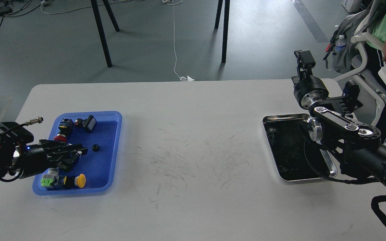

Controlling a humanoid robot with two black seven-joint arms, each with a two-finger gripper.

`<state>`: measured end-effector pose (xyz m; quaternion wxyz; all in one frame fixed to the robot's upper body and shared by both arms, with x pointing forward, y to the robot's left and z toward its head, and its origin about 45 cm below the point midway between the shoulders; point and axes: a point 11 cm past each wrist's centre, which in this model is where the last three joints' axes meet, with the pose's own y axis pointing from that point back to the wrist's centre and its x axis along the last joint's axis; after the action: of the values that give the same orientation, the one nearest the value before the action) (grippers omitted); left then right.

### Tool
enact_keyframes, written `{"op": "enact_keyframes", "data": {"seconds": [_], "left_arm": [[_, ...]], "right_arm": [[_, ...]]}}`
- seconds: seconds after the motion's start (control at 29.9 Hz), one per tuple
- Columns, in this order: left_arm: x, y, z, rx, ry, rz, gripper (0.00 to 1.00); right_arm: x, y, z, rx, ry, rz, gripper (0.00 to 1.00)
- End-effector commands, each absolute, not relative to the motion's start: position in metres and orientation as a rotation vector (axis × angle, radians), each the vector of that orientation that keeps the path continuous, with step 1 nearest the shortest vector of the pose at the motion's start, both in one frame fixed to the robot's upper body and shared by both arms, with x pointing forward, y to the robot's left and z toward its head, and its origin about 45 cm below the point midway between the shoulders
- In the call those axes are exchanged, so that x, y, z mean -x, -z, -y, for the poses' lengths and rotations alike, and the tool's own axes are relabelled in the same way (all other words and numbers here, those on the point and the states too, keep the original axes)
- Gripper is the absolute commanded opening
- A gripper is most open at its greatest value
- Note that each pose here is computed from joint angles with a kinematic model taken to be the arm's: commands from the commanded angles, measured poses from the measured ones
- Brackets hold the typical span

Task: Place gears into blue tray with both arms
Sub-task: 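Open the left gripper to release the gear inside the blue tray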

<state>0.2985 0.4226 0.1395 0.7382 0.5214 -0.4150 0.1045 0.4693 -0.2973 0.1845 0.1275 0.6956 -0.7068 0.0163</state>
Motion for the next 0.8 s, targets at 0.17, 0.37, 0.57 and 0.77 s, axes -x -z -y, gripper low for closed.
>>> {"op": "enact_keyframes", "data": {"seconds": [0.17, 0.37, 0.57, 0.77], "left_arm": [[-0.2907, -0.1320, -0.4333, -1.174, -0.224, 0.887, 0.20], [-0.2918, -0.1328, -0.4331, -1.172, -0.234, 0.885, 0.22], [-0.2910, -0.1332, -0.4300, -1.161, -0.240, 0.876, 0.39], [-0.2897, -0.1351, -0.4285, -1.152, -0.244, 0.874, 0.45]], "right_arm": [[-0.4700, -0.1857, 0.2969, -2.025, -0.049, 2.057, 0.98], [-0.4700, -0.1859, 0.2968, -2.026, -0.051, 2.058, 0.98], [-0.4704, -0.1866, 0.2975, -2.025, -0.052, 2.058, 0.98], [-0.4708, -0.1872, 0.2965, -2.027, -0.053, 2.058, 0.98]]}}
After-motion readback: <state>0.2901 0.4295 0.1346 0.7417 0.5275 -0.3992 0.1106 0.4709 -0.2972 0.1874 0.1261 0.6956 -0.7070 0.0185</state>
